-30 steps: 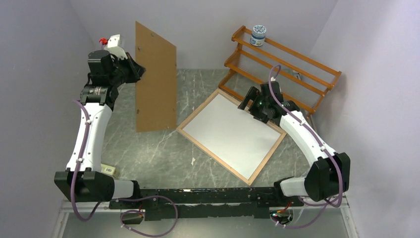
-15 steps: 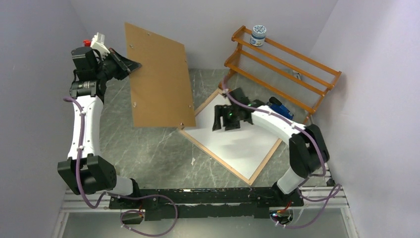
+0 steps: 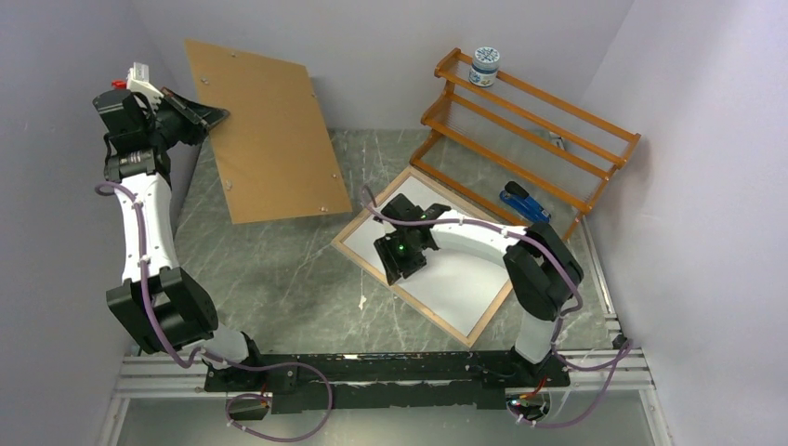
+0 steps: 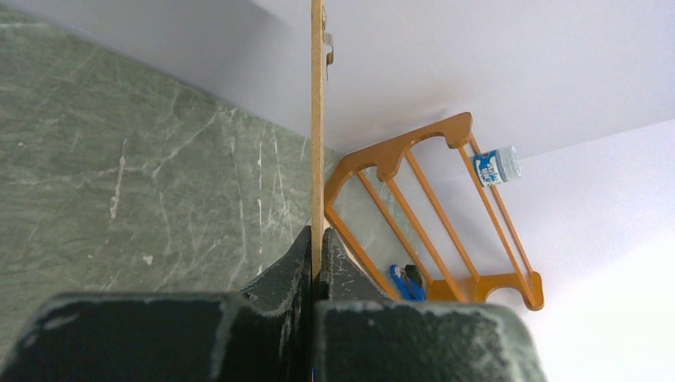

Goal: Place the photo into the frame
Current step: Move the photo frame to the center of the board, then place the photo frame item in the photo frame.

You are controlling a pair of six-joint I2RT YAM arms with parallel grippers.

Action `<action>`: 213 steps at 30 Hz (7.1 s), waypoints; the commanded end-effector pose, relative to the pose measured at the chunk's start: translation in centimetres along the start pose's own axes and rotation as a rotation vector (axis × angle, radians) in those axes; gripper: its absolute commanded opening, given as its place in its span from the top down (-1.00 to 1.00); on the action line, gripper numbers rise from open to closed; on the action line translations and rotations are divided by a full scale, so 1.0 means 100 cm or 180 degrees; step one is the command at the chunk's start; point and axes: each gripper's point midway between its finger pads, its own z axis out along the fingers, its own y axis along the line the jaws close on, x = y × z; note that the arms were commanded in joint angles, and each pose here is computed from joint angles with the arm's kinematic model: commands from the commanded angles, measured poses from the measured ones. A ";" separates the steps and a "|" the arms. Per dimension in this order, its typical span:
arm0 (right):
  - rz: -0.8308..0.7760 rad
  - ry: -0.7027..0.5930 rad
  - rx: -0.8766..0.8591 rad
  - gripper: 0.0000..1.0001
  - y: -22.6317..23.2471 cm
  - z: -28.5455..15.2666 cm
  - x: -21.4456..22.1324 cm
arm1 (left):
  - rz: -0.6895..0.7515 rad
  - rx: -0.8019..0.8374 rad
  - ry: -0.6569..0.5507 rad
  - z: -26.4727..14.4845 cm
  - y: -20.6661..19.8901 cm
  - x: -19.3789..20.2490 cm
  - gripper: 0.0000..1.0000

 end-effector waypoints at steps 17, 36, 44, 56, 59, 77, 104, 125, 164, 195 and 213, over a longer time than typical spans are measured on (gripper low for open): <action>-0.0431 0.0103 0.0090 0.60 0.027 0.015 -0.014 | 0.0129 0.0275 -0.0270 -0.010 -0.026 -0.036 0.95; 0.0546 -0.0837 -0.0487 0.71 0.136 0.027 -0.188 | 0.0198 -0.0386 -0.0614 -0.023 0.012 -0.083 0.95; 0.0884 -0.1076 -0.0391 0.09 0.125 0.005 -0.198 | 0.0198 -0.0314 -0.0513 -0.027 0.017 -0.072 0.95; 0.1205 -0.1544 -0.0466 -0.12 0.059 -0.066 -0.185 | 0.0028 0.0141 -0.0253 -0.024 0.004 -0.051 0.95; 0.1359 -0.1613 -0.0197 -0.13 0.011 -0.079 -0.175 | -0.0162 0.0313 -0.0072 -0.024 0.001 -0.035 0.95; 0.2013 -0.1227 0.0853 -0.61 -0.176 -0.061 -0.093 | -0.0533 0.0444 0.0671 -0.020 0.010 0.095 0.95; 0.2080 -0.1298 0.0133 -0.58 -0.136 -0.059 -0.081 | -0.0804 0.0713 0.0980 0.006 0.026 0.185 0.95; 0.2080 -0.2289 0.0133 -0.03 -0.130 -0.156 -0.222 | -0.0831 0.1645 0.1339 -0.012 -0.024 0.177 0.95; 0.1116 -0.1812 0.0140 -0.22 -0.088 -0.131 -0.187 | -0.0983 0.1429 0.1148 0.008 -0.004 0.191 0.95; 0.2717 -0.1042 0.0100 -0.24 -0.160 -0.032 -0.063 | -0.1293 0.0622 0.0939 0.046 0.094 0.271 0.95; 0.2686 -0.0859 -0.0122 -0.18 -0.152 -0.013 -0.053 | -0.1575 0.0527 0.0738 0.063 0.107 0.285 0.95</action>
